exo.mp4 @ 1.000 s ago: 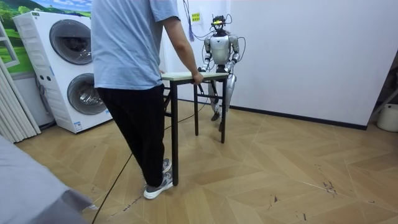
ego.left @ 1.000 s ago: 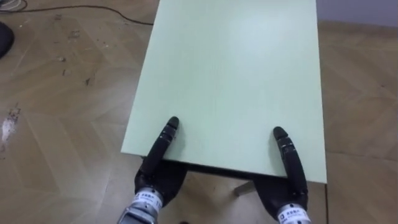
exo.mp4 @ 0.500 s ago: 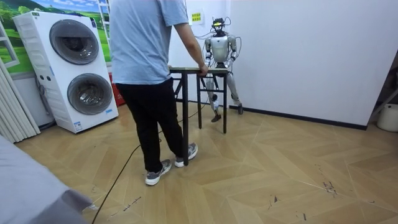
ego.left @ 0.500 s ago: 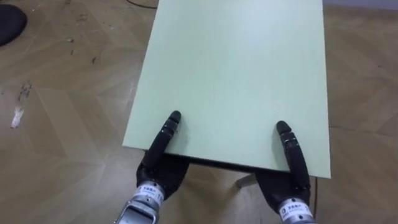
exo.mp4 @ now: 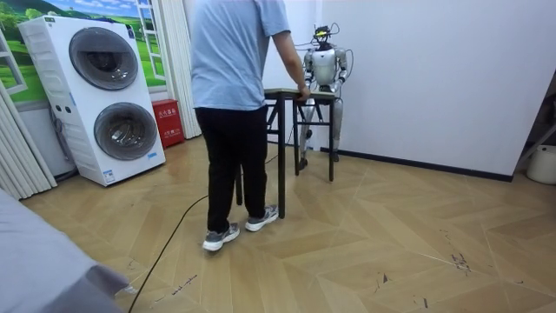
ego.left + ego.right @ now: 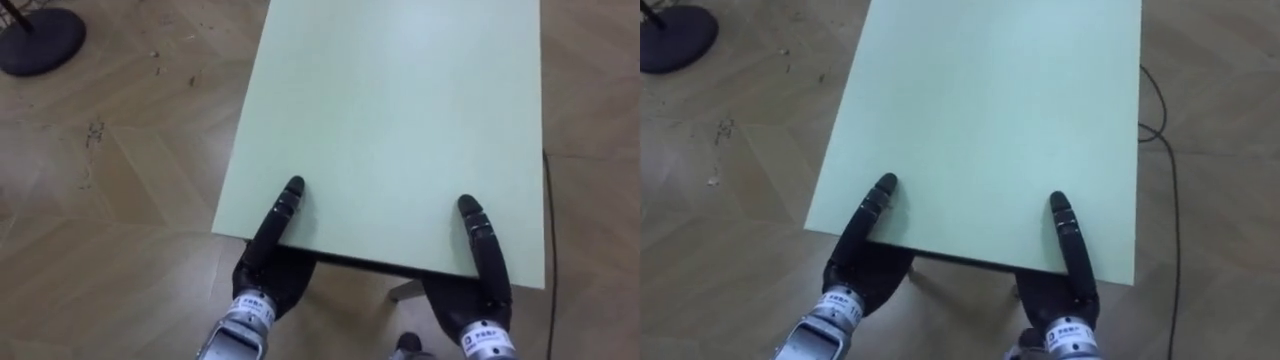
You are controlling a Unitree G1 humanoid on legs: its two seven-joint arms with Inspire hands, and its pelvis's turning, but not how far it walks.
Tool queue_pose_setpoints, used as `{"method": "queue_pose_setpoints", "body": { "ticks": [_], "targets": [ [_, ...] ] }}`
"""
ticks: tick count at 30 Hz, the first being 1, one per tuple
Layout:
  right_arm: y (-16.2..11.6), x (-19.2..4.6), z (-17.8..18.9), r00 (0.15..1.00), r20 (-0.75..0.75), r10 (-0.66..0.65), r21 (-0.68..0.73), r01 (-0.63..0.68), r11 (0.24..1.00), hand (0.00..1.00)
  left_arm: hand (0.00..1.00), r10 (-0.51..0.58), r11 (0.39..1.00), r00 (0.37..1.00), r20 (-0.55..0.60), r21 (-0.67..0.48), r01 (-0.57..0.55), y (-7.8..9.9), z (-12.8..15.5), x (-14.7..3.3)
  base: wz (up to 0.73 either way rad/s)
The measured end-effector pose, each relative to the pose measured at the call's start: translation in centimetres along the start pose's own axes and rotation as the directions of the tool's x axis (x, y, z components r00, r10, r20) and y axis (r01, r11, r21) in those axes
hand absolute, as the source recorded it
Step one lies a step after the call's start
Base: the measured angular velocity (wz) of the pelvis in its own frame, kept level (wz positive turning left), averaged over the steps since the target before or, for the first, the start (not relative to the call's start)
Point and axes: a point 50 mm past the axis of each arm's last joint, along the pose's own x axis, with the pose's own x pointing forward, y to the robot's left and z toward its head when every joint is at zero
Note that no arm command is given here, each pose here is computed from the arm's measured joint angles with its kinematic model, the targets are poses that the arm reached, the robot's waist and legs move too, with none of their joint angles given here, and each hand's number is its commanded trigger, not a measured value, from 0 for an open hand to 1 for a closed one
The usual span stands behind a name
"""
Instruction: Move table with human
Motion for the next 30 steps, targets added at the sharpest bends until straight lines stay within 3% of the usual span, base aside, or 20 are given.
{"method": "queue_pose_setpoints", "body": {
  "ticks": [9,20,30],
  "targets": [
    [-1.5,-1.2,-0.3,0.998,0.021,-0.061,0.05,0.06,0.997,1.0,1.0,0.033,0.999,0.999,-0.042,0.029,-0.032,0.7,-0.6,-0.2,0.35],
    [-1.1,-1.0,-1.3,0.999,0.013,-0.053,0.058,0.052,0.997,1.0,1.0,0.031,0.998,0.999,-0.016,0.055,-0.03,0.5,0.3,-0.4,-0.22],
    [-1.2,-1.1,-1.6,0.999,0.004,-0.054,0.079,0.054,0.995,1.0,1.0,0.034,0.997,0.999,-0.001,0.069,-0.034,0.4,0.4,-0.7,0.11]
  ]
}}
